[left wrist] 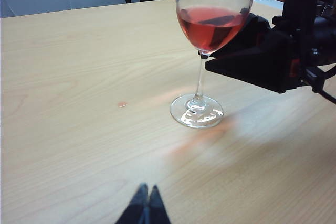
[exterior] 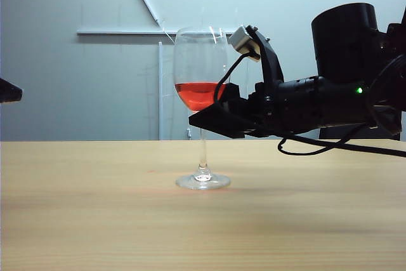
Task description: Gently pick up the goblet, rotate it counterclockwise for two full turns (viewing from above), and then place it back on the table.
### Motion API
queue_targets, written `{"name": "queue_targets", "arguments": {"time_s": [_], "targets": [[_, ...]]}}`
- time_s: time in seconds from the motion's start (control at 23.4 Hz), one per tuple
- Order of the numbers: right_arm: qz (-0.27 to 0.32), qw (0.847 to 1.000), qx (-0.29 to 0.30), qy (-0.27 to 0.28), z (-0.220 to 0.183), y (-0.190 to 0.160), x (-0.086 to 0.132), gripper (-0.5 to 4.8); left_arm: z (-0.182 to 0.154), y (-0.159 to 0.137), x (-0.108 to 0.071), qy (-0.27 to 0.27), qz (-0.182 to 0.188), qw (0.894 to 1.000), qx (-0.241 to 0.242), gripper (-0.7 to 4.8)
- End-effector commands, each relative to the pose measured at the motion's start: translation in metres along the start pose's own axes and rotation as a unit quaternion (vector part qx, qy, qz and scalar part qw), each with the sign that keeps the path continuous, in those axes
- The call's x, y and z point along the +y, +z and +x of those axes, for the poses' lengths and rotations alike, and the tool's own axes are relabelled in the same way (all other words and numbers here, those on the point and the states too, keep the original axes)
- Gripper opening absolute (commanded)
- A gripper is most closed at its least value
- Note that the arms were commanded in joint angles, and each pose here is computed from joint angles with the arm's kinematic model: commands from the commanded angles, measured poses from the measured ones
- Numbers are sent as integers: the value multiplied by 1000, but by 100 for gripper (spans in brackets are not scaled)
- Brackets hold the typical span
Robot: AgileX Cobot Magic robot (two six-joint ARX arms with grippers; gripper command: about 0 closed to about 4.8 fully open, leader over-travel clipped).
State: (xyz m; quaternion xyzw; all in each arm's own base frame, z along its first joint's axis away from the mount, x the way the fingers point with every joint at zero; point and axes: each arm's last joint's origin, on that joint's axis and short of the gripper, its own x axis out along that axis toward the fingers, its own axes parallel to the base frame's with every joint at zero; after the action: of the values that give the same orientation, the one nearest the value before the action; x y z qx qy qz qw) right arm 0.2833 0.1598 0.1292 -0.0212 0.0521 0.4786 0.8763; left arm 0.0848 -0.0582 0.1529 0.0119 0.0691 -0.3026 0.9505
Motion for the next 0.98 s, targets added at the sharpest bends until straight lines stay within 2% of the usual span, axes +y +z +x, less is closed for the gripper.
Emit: {"name": "queue_targets", "arguments": {"time_s": [0.04, 0.98], "targets": [[-6, 1000, -10, 4, 1, 3, 1, 263, 0, 3, 0, -1, 1, 1000, -8, -5], [-9, 1000, -20, 10, 7, 3, -2, 263, 0, 3, 0, -1, 1, 1000, -8, -5]]}}
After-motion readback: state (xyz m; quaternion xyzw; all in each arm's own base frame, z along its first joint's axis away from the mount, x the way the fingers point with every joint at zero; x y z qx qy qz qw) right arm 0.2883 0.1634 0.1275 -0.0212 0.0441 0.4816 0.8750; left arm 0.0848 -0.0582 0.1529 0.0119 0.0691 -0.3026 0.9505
